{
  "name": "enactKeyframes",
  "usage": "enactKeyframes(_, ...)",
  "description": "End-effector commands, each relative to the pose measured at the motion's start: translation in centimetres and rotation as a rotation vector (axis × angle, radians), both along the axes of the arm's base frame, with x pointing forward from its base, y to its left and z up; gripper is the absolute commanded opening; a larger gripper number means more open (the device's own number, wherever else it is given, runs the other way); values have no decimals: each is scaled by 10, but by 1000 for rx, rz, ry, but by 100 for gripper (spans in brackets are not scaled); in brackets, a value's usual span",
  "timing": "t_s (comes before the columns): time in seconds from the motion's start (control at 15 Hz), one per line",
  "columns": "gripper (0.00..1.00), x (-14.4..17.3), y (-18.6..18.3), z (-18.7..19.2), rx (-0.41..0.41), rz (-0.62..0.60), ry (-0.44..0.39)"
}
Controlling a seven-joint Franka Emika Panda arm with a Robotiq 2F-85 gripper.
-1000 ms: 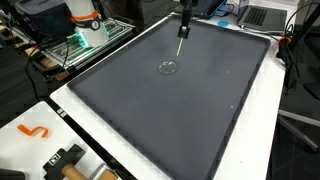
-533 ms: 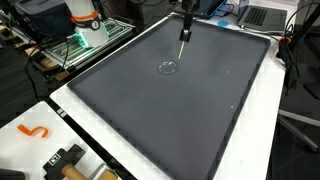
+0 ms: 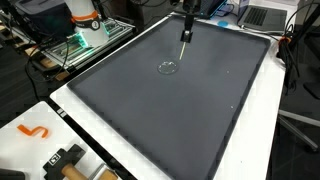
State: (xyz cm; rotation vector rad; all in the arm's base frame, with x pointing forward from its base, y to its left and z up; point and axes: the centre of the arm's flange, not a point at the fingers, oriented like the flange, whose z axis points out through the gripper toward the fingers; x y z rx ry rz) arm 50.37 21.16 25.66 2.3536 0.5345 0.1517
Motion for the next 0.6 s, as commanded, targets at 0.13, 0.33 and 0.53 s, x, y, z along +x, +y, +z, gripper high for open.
enactKeyframes(0.13, 3, 7, -5, 1, 22, 10, -2)
enactKeyframes(0.33, 3, 14, -9, 6, 46, 14, -9)
enactKeyframes(0.53, 3, 22, -16, 9, 83, 27, -17)
